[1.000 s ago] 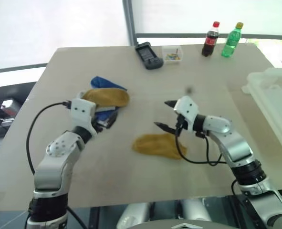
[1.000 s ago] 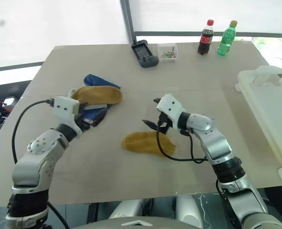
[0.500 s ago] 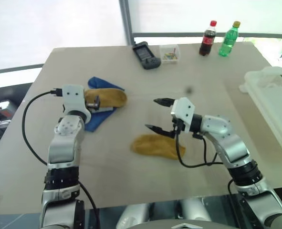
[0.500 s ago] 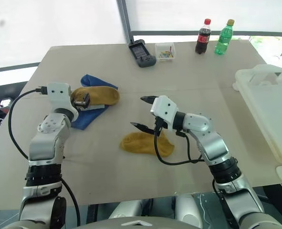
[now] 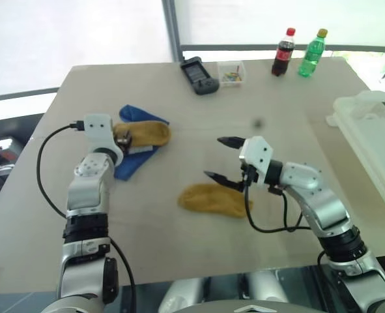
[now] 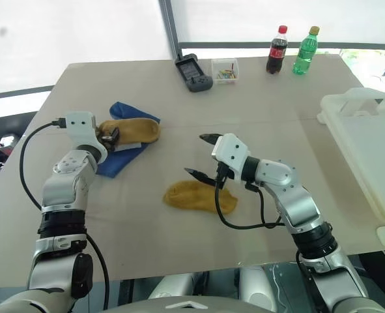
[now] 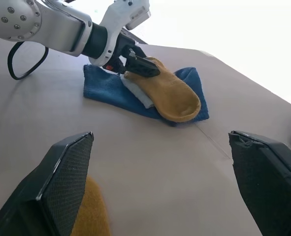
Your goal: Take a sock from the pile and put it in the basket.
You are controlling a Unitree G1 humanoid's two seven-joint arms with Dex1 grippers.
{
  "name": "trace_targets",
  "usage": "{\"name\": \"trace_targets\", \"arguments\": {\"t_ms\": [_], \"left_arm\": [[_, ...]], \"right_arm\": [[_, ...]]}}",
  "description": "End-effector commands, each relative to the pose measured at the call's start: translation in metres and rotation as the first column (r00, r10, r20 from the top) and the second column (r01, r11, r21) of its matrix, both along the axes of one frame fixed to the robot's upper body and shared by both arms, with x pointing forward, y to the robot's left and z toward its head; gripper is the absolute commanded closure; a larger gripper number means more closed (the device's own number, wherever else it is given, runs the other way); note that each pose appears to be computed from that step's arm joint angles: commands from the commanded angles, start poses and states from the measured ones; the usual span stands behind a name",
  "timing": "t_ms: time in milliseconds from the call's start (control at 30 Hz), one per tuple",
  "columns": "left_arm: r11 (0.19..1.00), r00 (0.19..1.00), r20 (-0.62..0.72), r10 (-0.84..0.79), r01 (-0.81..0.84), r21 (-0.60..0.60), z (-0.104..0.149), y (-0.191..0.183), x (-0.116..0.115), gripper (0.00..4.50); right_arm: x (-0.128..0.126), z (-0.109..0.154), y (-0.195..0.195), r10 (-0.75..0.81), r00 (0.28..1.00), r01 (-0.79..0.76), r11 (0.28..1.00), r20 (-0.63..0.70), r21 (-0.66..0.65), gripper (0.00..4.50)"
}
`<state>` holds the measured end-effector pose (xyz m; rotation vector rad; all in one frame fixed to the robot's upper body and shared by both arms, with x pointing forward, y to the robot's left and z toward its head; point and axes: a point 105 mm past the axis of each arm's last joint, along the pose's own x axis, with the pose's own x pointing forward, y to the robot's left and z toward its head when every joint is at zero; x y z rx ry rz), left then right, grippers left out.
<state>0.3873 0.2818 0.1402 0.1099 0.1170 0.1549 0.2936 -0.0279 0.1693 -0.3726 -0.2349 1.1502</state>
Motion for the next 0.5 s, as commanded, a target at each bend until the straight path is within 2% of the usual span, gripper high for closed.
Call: {"name": "trace_targets", "arguments": {"t_ms": [33, 100, 133, 367, 500], "left_arm": [[1.000, 0.998, 0.057, 0.002, -0.002, -0.002, 0.011, 0.005, -0.003, 3.08], [1.000, 0.997, 0.077, 0.003, -0.003, -0.005, 0.014, 0.006, -0.007, 4.17], [1.000, 0.996, 0.090, -0.001, 0.001, 0.001, 0.017, 0.006, -0.009, 4.46], [0.997, 0.984, 0.164, -0.072, 0.064, 0.050, 0.031, 0.003, -0.030, 4.46], [0.956, 0.962, 0.138, -0.235, 0.203, 0.213, 0.028, -0.024, -0.049, 4.46]], "right_arm": [[-0.003, 0.011, -0.003, -0.004, 0.999, 0.003, 1.000, 0.034, 0.021, 0.00], [-0.003, 0.011, -0.002, -0.001, 0.999, 0.001, 1.000, 0.032, 0.020, 0.00], [-0.003, 0.011, -0.002, 0.000, 1.000, -0.001, 1.000, 0.031, 0.020, 0.00], [-0.002, 0.011, 0.000, 0.014, 1.000, -0.014, 1.000, 0.023, 0.020, 0.00], [-0.002, 0.009, 0.000, 0.022, 1.000, -0.023, 1.000, 0.015, 0.017, 0.00]]}}
